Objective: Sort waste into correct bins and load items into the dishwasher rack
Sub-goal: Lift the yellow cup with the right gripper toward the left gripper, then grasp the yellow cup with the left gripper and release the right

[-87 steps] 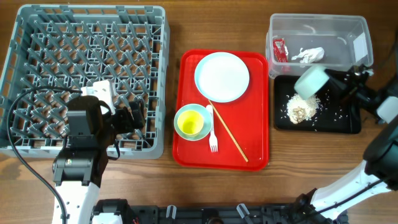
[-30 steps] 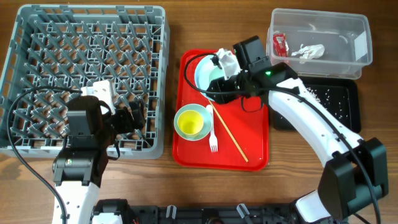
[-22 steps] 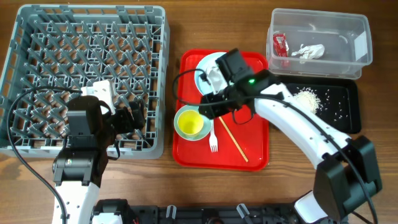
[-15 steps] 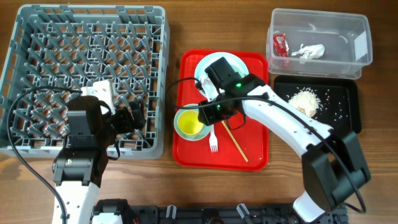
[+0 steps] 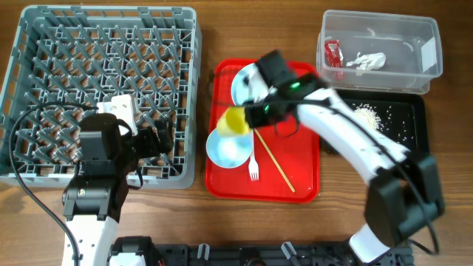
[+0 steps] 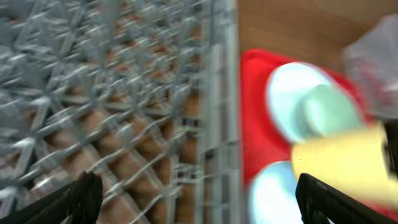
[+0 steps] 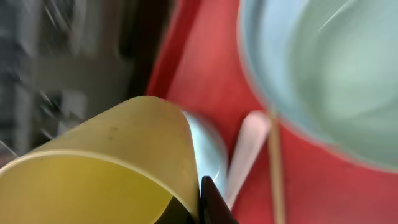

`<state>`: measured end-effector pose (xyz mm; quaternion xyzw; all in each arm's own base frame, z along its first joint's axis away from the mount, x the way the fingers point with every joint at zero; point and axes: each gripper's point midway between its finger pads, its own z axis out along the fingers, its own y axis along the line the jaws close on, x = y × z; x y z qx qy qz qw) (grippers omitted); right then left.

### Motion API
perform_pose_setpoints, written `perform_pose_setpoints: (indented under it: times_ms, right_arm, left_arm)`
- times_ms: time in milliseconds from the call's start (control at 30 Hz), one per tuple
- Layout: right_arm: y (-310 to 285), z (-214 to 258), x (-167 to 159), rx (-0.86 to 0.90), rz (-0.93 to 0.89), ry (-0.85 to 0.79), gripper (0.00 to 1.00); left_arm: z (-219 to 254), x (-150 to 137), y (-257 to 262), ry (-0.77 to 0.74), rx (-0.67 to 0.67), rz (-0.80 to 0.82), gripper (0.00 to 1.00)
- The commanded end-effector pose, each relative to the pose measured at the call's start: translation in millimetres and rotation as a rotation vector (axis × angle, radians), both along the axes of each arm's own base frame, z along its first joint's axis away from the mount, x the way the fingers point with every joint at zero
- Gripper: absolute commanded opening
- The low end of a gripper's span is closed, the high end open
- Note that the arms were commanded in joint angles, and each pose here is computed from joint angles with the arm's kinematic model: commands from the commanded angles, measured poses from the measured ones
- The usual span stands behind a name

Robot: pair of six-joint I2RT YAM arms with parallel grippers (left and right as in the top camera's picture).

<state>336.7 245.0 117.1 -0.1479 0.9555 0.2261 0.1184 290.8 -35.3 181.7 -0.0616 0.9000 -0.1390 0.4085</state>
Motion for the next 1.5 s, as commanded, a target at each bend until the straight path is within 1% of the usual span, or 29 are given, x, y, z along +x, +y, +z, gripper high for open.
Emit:
perform_pose_setpoints:
  times_ms: [0, 67, 100, 167, 267, 333, 500, 633, 800, 867, 967, 1333, 1400, 1467]
  right_arm:
    - [-17, 73, 39, 0.138, -0.114, -0.149, 0.04]
    - [-11, 91, 41, 0.289, -0.077, -0.128, 0.04]
    - [-8, 96, 40, 0.338, -0.057, -0.115, 0.04]
    - [-4, 107, 38, 0.422, -0.028, -0.095, 0.04]
    - [4, 118, 31, 0.501, 0.022, -0.079, 0.04]
    - [11, 126, 24, 0.560, 0.065, -0.058, 0.04]
    - [23, 150, 9, 0.703, 0.159, -0.014, 0.04]
    - [29, 167, -3, 0.797, 0.219, 0.028, 0.04]
    - [32, 182, -12, 0.873, 0.271, 0.064, 0.04]
    - [32, 184, -13, 0.883, 0.280, 0.069, 0.05]
    - [33, 186, -17, 0.900, 0.294, 0.084, 0.04]
    - [50, 189, -36, 0.917, 0.353, 0.139, 0.04]
    - [52, 189, -38, 0.917, 0.359, 0.143, 0.04]
    - [53, 189, -39, 0.916, 0.363, 0.145, 0.04]
  left_arm:
    - [19, 7, -29, -0.037, -0.173, -0.093, 1.00]
    - [22, 13, -40, -0.039, -0.241, -0.130, 1.00]
    - [23, 16, -46, -0.039, -0.274, -0.149, 1.00]
    - [30, 23, -63, -0.054, -0.357, -0.235, 1.00]
    - [54, 29, -95, -0.130, -0.498, -0.453, 1.00]
    - [70, 30, -108, -0.177, -0.574, -0.560, 1.00]
    - [94, 28, -121, -0.255, -0.647, -0.720, 1.00]
    - [105, 24, -125, -0.302, -0.649, -0.782, 0.99]
    - [119, 10, -130, -0.360, -0.639, -0.896, 0.98]
    - [123, 10, -130, -0.375, -0.638, -0.901, 0.98]
    - [130, 3, -132, -0.415, -0.622, -0.954, 0.98]
    - [134, 2, -132, -0.431, -0.620, -0.962, 1.00]
    - [137, 2, -132, -0.450, -0.610, -0.969, 0.98]
    - [139, 2, -132, -0.464, -0.603, -0.975, 0.95]
